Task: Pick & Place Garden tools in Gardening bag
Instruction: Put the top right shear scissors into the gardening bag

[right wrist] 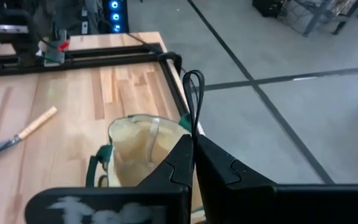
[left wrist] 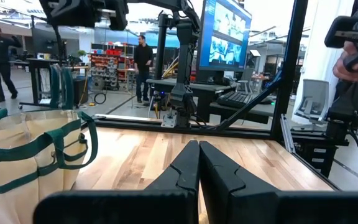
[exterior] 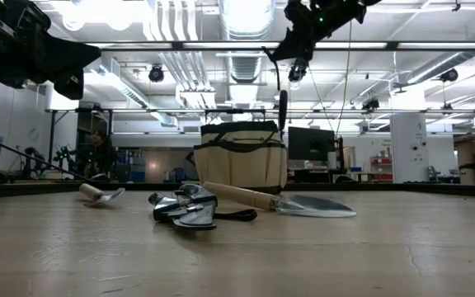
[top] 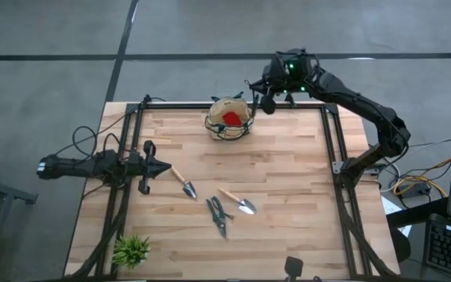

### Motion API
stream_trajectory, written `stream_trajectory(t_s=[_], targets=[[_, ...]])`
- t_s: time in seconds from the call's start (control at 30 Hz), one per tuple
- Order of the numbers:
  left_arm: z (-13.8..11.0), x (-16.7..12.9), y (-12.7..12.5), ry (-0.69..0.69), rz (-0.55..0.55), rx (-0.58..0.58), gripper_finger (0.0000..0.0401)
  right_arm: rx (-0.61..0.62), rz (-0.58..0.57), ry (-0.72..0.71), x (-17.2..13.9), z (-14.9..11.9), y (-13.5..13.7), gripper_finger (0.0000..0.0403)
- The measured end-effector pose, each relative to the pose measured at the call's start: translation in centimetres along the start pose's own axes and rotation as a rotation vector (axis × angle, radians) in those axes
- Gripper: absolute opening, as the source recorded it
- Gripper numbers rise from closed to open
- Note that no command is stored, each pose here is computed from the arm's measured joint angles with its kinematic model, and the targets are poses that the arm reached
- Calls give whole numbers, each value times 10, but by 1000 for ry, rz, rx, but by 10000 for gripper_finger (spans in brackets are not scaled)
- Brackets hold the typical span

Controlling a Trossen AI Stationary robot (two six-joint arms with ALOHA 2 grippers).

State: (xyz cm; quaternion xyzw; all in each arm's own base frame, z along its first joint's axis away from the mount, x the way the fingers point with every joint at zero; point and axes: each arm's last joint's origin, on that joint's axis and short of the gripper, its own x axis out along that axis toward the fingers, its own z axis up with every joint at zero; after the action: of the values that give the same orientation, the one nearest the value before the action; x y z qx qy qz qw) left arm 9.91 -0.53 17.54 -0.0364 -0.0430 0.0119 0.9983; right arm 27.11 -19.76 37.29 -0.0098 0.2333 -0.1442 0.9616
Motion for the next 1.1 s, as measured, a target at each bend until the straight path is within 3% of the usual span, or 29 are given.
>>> stream_trajectory(t_s=[0.3,0.6,1.1], targets=[[0,0,0,0,0,0,13,-18,42,-17,13,-18,2,8],[0,0,0,0,0,0,13,-97,41,-132,13,-9,-1,8],[0,0,0,0,1,0,13,-31,114,-18,52,-42,-9,8]])
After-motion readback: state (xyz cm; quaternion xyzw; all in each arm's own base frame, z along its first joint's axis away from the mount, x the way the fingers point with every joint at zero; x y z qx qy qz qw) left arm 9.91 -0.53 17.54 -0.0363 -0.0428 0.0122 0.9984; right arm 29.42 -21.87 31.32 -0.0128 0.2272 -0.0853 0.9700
